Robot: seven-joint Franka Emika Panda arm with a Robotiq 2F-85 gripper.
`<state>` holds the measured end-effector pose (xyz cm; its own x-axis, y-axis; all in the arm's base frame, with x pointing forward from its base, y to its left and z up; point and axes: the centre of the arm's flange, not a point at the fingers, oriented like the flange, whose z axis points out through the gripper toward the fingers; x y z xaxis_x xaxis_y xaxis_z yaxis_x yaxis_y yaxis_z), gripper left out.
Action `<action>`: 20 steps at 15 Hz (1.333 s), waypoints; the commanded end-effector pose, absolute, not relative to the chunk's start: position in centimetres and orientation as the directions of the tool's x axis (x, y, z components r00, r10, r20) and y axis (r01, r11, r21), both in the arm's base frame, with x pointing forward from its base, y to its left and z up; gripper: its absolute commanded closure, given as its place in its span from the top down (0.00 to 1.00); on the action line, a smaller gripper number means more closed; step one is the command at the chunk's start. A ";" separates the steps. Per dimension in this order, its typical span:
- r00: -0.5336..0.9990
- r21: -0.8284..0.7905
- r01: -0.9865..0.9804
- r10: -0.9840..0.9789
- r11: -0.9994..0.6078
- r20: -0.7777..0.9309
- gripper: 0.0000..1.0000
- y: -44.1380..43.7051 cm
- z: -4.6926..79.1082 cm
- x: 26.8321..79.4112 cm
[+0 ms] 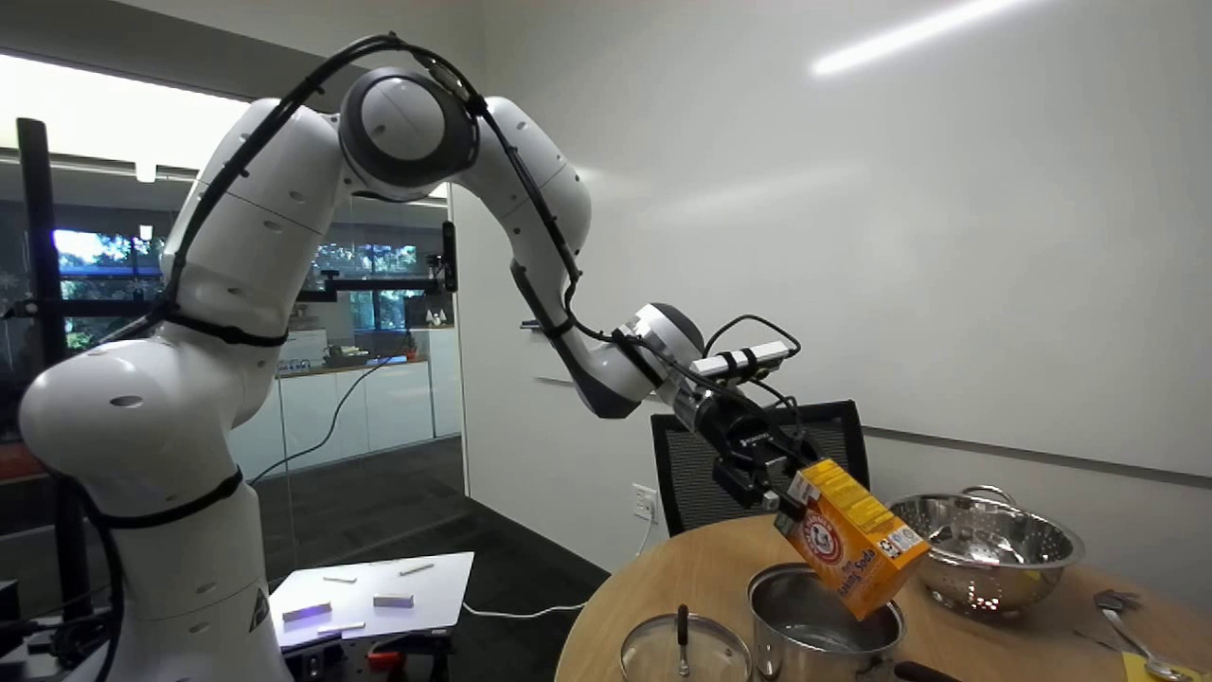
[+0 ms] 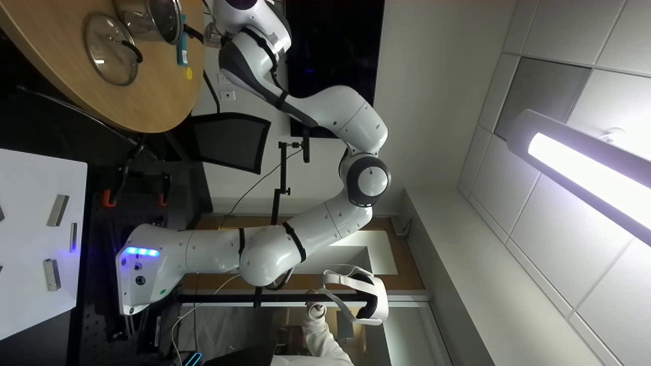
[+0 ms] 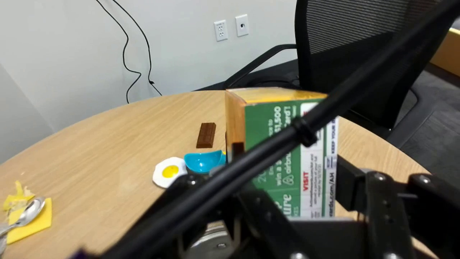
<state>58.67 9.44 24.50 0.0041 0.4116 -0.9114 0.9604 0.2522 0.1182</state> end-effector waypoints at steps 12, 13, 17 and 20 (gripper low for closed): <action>0.231 0.142 0.972 0.678 -0.186 -0.698 0.27 2.0 28.5 59.1; 0.242 0.136 0.969 0.684 -0.206 -0.688 0.27 1.4 28.4 59.0; 0.313 0.091 0.942 0.751 -0.322 -0.582 0.27 0.1 27.1 58.5; 0.365 0.043 0.919 0.802 -0.393 -0.472 0.27 -0.2 26.1 58.1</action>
